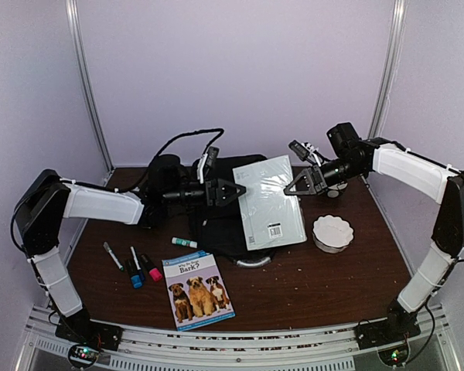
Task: Pack the student bag
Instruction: Pass from the right arm to the left
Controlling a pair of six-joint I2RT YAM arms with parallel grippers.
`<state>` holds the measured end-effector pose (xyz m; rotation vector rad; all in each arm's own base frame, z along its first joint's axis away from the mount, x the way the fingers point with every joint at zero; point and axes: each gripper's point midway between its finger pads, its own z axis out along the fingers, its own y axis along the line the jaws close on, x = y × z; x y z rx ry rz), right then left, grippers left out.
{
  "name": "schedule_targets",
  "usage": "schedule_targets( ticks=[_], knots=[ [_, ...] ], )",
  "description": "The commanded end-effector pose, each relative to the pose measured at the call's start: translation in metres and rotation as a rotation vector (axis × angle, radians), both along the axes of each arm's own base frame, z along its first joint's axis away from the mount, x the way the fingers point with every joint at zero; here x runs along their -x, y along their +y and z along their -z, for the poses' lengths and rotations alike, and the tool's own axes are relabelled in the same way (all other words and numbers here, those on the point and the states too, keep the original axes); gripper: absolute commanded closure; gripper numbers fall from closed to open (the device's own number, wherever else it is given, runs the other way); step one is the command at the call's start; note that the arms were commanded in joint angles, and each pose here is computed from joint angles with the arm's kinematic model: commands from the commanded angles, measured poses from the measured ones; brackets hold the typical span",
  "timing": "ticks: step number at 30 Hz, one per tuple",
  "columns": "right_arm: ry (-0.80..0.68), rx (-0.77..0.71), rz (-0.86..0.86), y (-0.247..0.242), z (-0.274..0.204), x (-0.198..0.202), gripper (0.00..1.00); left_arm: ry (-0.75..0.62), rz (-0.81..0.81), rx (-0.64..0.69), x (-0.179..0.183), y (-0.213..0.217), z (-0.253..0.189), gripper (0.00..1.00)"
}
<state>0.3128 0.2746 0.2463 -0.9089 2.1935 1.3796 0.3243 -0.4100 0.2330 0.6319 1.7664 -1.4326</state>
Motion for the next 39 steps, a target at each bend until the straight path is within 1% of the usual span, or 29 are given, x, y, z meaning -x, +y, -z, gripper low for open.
schedule_targets(
  ticks=[1, 4, 10, 14, 18, 22, 24, 31, 34, 39],
  knots=[
    [-0.158, -0.109, -0.059, 0.004, -0.055, 0.01, 1.0, -0.028, -0.042, 0.036, 0.0, 0.006, -0.013, 0.33],
    [-0.167, -0.068, -0.028, 0.001, -0.049, 0.006, 1.0, -0.046, -0.069, 0.043, 0.002, 0.013, -0.016, 0.32],
    [-0.172, -0.06, -0.022, 0.0, -0.047, 0.004, 1.0, -0.003, -0.1, 0.027, -0.001, 0.017, -0.002, 0.31],
    [-0.157, -0.104, -0.047, 0.004, -0.054, 0.007, 1.0, -0.007, -0.047, 0.065, 0.002, 0.009, -0.005, 0.31],
    [-0.135, -0.12, -0.067, 0.007, -0.055, 0.007, 1.0, -0.01, 0.013, 0.037, 0.003, -0.002, 0.002, 0.34],
    [-0.135, -0.126, -0.069, 0.007, -0.056, 0.006, 1.0, 0.018, 0.036, 0.034, -0.001, -0.009, 0.008, 0.34],
    [-0.133, -0.146, -0.08, 0.009, -0.06, 0.009, 1.0, 0.02, 0.052, 0.053, 0.0, -0.012, 0.007, 0.35],
    [-0.109, -0.138, -0.072, 0.009, -0.052, 0.007, 1.0, -0.048, 0.184, 0.164, 0.019, -0.017, -0.018, 0.46],
    [-0.122, -0.104, -0.035, 0.007, -0.047, -0.002, 1.0, -0.056, 0.21, 0.187, 0.024, -0.016, -0.021, 0.5],
    [-0.115, -0.061, 0.02, 0.004, -0.036, -0.016, 0.98, -0.066, 0.245, 0.214, 0.031, -0.014, -0.025, 0.66]
  ],
)
